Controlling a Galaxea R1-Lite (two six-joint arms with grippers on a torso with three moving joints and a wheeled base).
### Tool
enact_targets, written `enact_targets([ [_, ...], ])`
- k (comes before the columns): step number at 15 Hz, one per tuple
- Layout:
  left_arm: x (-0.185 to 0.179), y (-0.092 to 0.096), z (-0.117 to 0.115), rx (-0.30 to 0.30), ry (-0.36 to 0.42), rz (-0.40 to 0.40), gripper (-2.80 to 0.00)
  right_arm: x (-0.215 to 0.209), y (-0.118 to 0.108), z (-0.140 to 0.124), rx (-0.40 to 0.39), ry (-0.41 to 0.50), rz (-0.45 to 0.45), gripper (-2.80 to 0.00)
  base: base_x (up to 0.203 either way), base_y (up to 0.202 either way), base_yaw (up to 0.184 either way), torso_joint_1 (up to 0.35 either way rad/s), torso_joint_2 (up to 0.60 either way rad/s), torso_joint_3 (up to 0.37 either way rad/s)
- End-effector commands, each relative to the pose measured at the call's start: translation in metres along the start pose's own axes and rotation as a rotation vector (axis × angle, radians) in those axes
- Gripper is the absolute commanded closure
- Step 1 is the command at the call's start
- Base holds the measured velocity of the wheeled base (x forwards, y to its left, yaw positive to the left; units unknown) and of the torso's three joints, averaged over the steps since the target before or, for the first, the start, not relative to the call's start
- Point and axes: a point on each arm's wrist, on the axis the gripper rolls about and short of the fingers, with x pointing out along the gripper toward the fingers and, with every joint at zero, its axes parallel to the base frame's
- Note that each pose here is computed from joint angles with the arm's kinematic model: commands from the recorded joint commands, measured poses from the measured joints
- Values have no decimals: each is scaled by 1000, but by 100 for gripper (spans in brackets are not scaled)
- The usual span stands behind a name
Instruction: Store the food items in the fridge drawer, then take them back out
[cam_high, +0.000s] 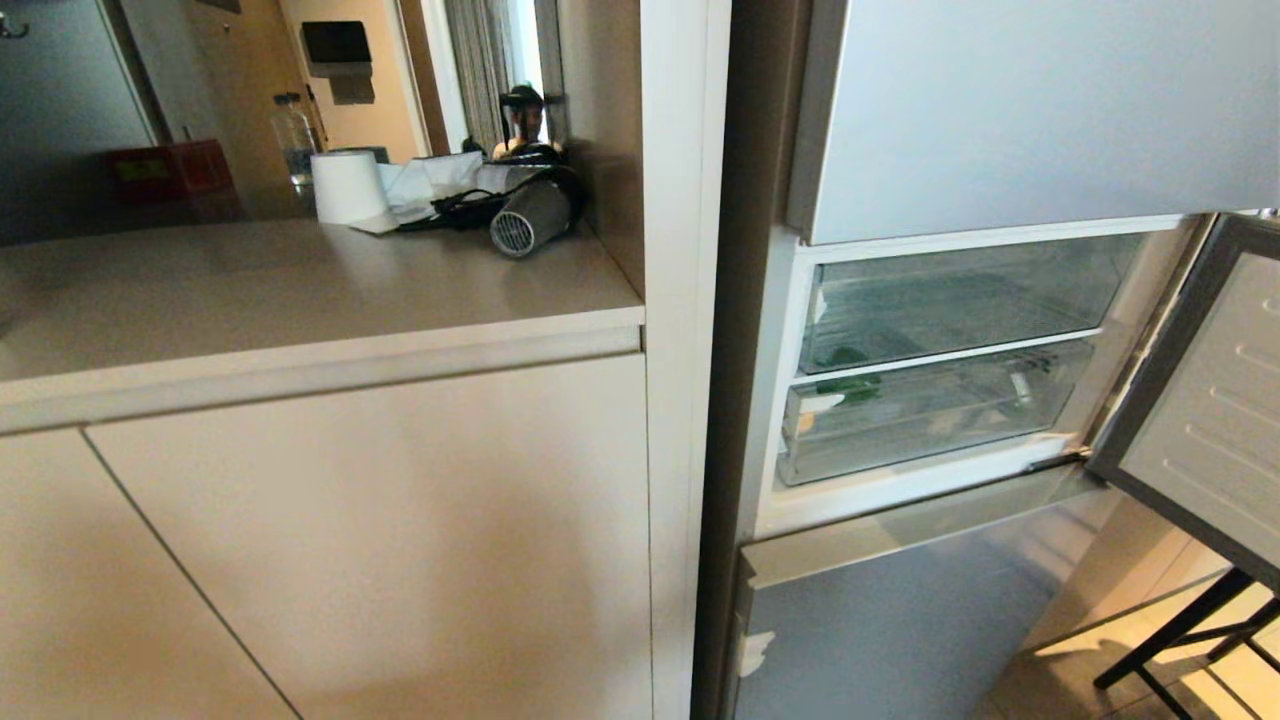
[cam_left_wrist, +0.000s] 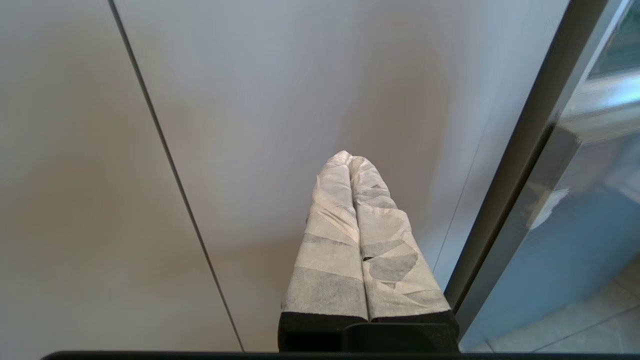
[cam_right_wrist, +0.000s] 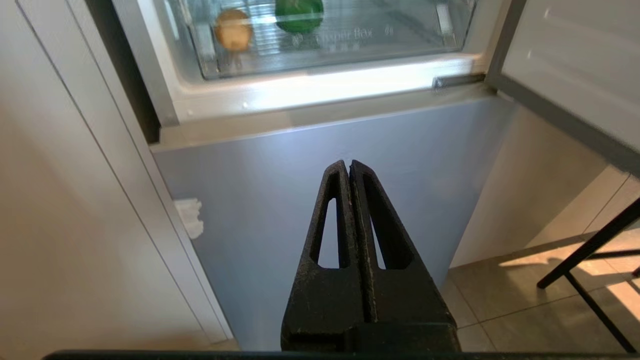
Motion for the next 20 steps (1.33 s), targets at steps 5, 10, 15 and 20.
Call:
enact_targets([
  [5,1,0,-3,0,8,0,0,0,0,0,0,1,0,0,0,0,0,-188,531,340],
  [10,1,0,-3,0,8,0,0,0,0,0,-1,1,3,0,0,0,0,-161,498,339],
  [15,1,0,-3,0,8,0,0,0,0,0,-2,1,2,0,0,0,0,-25,92,63],
  [20,1,0,-3,0,8,0,0,0,0,0,-40,2,8,0,0,0,0,0,0,0],
])
